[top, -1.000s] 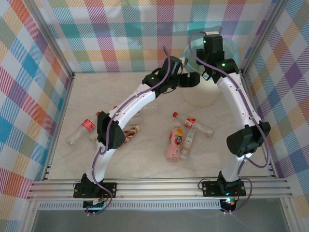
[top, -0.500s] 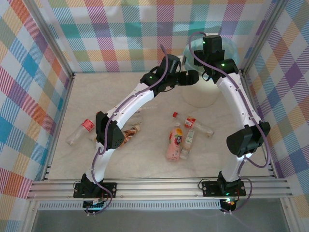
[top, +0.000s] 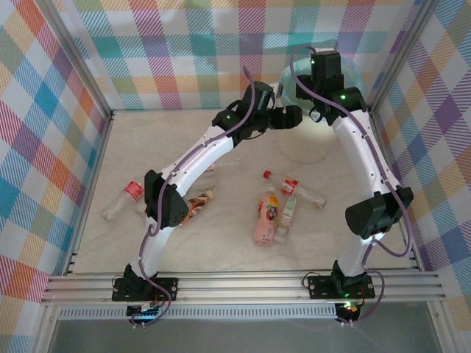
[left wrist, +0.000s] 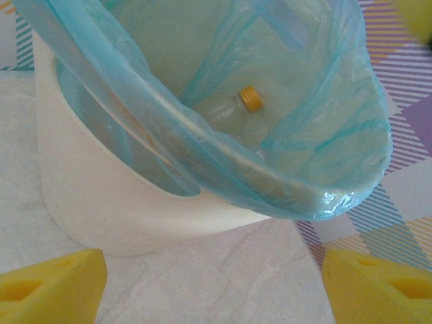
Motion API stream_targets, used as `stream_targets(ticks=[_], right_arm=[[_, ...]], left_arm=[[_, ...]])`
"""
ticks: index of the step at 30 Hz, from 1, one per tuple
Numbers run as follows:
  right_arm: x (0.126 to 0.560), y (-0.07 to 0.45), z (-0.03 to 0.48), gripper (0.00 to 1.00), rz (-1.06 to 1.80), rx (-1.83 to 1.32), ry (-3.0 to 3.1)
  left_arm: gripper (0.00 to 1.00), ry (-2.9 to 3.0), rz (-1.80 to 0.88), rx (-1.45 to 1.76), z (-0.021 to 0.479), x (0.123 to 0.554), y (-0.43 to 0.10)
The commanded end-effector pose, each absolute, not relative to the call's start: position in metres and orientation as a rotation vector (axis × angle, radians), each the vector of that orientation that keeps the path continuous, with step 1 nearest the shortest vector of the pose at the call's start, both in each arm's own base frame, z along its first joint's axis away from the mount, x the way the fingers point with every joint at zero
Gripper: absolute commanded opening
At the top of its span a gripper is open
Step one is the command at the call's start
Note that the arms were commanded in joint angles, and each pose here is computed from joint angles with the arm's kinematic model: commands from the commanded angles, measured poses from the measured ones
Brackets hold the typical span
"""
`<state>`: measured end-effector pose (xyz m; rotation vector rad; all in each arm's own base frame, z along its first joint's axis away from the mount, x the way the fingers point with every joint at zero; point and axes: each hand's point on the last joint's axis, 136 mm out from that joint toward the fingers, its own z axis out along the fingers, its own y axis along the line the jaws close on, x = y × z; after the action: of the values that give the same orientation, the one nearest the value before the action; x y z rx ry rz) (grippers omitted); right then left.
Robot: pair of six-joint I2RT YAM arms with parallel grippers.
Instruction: Put the plastic bottles in the bin
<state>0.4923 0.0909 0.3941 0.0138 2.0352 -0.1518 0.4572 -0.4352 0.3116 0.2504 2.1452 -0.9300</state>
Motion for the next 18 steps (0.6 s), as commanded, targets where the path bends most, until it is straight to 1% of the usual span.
stream_targets(ticks=[1, 5, 9, 13, 18], right_arm=[[0.473, 0.098, 0.434, 0.75, -0.048, 0.02, 1.972], [0.452, 0.113, 0.459, 0.75, 0.029, -0.025, 1.926], [0.428, 0.144, 0.465, 0.74, 0.117, -0.113, 1.917], [0.403, 0.187, 0.451, 0.74, 0.212, -0.258, 1.937], [0.375, 0.224, 0.404, 0.74, 0.325, -0.377, 2.035]], left_arm=[[0.83, 2.052, -0.908, 0.274, 0.377, 0.437, -0.406], [0.83, 2.089, -0.817, 0.314, 0.38, 0.413, -0.379], [0.84, 2.127, -0.697, 0.319, 0.369, 0.383, -0.336], [0.85, 2.213, -0.504, 0.323, 0.334, 0.349, -0.282], [0.85, 2.405, -0.34, 0.362, 0.265, 0.294, -0.226]])
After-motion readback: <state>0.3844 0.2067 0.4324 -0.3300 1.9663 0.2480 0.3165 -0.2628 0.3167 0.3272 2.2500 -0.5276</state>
